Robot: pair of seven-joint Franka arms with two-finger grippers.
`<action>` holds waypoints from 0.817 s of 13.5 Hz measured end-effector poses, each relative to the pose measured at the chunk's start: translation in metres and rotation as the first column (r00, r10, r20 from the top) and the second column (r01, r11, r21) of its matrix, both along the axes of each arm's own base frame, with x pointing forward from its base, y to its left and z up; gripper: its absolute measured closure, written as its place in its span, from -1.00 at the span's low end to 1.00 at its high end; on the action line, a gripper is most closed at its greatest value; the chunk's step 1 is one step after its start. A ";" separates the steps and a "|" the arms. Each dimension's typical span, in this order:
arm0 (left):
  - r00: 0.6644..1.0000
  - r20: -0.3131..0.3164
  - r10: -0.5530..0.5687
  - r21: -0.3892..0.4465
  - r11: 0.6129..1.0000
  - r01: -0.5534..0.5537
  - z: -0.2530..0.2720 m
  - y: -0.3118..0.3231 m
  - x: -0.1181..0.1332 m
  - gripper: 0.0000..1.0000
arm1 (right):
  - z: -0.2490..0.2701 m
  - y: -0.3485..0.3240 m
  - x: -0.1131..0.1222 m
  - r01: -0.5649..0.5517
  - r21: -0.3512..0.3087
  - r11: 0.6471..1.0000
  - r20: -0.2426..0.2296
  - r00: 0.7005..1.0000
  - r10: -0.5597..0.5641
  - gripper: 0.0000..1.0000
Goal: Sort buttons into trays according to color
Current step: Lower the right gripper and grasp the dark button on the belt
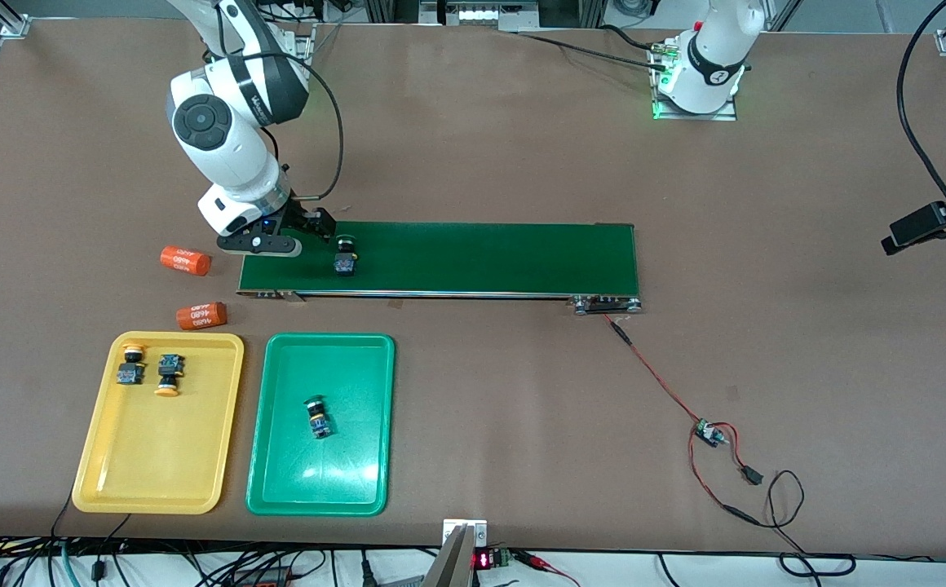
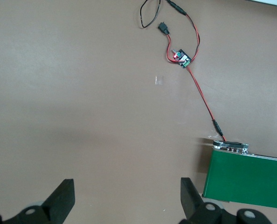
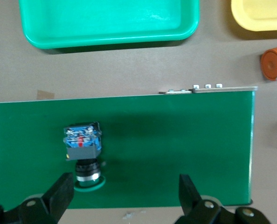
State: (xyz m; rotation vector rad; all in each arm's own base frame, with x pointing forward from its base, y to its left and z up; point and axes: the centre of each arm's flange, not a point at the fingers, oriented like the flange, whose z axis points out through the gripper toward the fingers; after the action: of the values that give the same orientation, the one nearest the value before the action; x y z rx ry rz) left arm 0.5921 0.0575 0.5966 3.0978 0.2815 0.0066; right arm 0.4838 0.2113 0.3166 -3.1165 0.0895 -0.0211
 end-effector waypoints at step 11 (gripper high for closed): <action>0.999 0.014 -0.045 -0.003 0.999 0.045 0.003 -0.025 0.002 -1.00 | -0.035 0.002 0.006 -0.034 0.012 0.999 0.005 0.999 0.033 -1.00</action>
State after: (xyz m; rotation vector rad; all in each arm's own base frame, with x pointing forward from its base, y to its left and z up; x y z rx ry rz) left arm 0.5939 0.0329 0.5999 3.0983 0.2107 0.0262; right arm 0.4900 0.2133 0.2811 -3.1050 0.0372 -0.0273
